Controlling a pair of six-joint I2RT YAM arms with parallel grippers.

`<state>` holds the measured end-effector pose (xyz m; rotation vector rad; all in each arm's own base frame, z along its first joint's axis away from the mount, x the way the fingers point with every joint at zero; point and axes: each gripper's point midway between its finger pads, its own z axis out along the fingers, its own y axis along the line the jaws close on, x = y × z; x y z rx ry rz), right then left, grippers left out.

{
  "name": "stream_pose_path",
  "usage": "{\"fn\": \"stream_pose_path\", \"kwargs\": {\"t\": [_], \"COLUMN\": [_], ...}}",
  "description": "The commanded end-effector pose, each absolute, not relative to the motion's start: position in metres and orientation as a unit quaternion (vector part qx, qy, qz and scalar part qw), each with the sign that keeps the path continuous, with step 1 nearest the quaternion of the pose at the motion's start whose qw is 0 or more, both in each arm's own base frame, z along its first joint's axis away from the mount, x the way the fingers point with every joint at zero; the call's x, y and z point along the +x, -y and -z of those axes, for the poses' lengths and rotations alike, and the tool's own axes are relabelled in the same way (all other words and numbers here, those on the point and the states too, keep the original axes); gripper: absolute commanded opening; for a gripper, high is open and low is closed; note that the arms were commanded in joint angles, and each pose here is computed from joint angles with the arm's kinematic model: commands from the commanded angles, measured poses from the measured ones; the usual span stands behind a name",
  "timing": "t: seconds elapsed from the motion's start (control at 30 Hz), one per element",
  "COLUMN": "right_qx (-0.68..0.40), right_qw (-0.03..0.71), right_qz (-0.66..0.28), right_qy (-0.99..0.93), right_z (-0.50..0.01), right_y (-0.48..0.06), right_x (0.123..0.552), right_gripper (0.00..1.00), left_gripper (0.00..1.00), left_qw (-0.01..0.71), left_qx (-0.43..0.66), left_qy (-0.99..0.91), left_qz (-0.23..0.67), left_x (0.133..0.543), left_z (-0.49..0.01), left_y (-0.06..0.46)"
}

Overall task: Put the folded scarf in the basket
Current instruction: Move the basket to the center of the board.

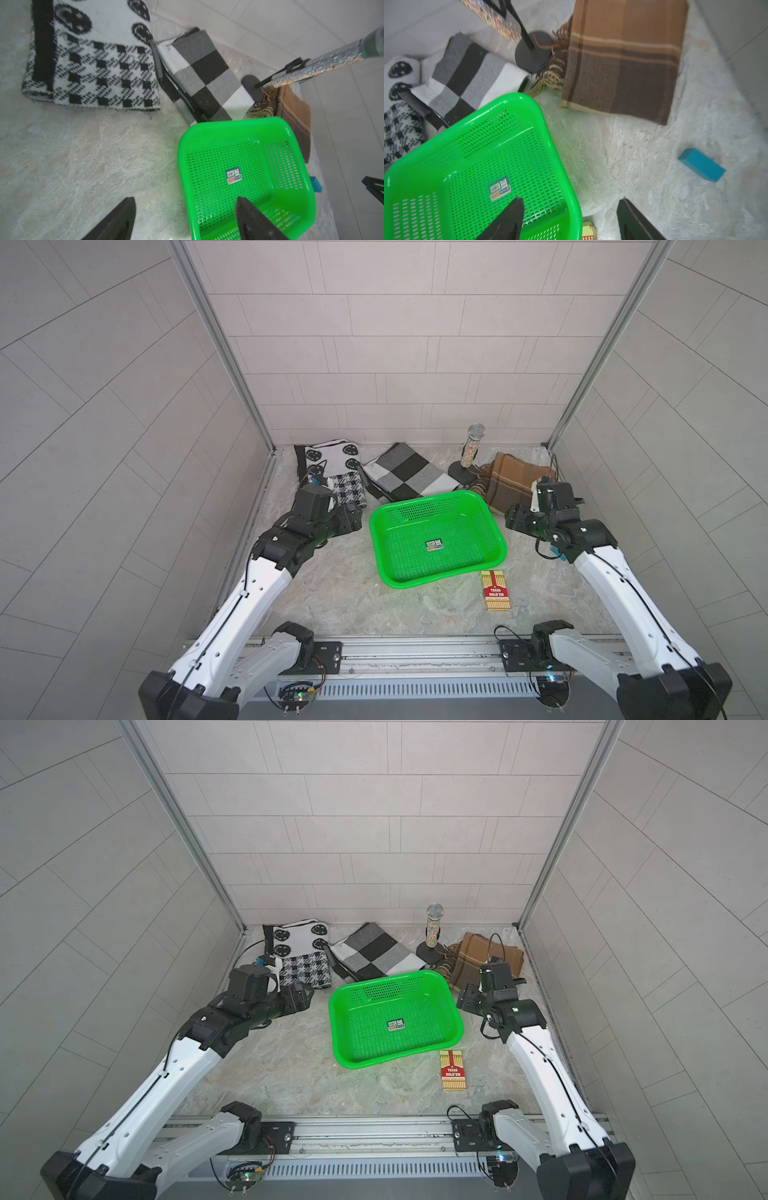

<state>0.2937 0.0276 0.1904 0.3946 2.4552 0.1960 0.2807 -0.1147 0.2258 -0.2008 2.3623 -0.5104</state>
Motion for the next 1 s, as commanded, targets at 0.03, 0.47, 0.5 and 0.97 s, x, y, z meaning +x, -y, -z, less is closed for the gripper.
{"fn": "stream_pose_path", "kwargs": {"t": [0.03, 0.47, 0.5, 0.97], "right_qx": [0.102, 0.063, 0.052, -0.027], "right_qw": [0.253, 0.188, 0.191, 0.205], "right_qz": [-0.103, -0.088, -0.084, -0.135], "right_qy": [-0.957, -0.976, -0.977, -0.969], "right_z": [-0.160, -0.107, -0.108, -0.121], "right_y": [-0.048, -0.067, -0.070, -0.172], "right_x": [0.295, 0.308, 0.308, 0.257], "right_gripper": [0.70, 0.46, 0.43, 0.00], "left_gripper": [0.81, 0.77, 0.77, 0.75], "left_qw": [0.308, 0.323, 0.326, 0.348], "left_qx": [-0.072, -0.070, -0.069, -0.087], "left_qy": [-0.928, -0.923, -0.922, -0.914], "left_qz": [0.195, 0.196, 0.196, 0.190], "left_x": [0.267, 0.268, 0.268, 0.262], "left_z": [-0.210, -0.213, -0.214, -0.231], "left_y": [0.116, 0.114, 0.114, 0.104]}}
